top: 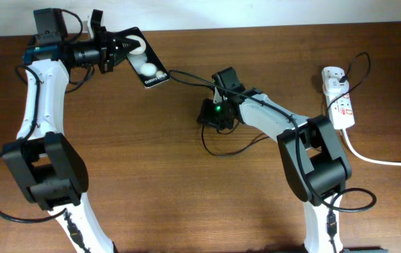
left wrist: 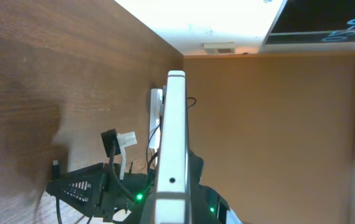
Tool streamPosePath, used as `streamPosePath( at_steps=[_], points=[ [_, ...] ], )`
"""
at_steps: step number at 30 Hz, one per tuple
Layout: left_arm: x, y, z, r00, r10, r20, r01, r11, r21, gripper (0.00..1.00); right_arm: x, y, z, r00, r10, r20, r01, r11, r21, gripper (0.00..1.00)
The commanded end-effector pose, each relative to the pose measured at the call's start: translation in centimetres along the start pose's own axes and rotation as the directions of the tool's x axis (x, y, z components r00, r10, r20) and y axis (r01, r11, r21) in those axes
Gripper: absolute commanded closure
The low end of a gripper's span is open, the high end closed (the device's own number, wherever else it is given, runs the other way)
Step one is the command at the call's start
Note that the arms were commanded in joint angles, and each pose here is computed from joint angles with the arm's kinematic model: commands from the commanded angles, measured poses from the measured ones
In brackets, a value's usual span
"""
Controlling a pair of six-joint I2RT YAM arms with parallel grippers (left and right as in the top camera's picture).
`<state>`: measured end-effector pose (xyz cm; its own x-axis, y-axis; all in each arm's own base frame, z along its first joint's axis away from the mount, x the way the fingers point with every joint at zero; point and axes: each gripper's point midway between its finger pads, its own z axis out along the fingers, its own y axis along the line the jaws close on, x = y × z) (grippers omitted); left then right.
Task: Plug charger to phone and switch on socket
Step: 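Lower the right gripper to the black cable plug and grasp it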
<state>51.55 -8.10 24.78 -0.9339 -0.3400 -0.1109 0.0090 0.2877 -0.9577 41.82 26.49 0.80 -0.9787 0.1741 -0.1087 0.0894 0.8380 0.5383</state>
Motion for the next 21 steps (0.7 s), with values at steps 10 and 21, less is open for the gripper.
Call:
streamPosePath(
  at_steps=[10, 21],
  points=[
    [0.6, -2.1, -0.7, 0.999, 0.048, -0.011, -0.048, 0.998, 0.043, 1.0, 0.2, -0.5, 1.1, 1.0, 0.011, -0.01, -0.011, 1.0, 0.021, 0.96],
    [0.9, -2.2, -0.4, 0.999, 0.043, -0.018, -0.042, 0.998, 0.042, 1.0, -0.9, 3.1, -3.6, 0.989, -0.141, 0.05, 0.144, 0.987, -0.07, 0.96]
  ],
)
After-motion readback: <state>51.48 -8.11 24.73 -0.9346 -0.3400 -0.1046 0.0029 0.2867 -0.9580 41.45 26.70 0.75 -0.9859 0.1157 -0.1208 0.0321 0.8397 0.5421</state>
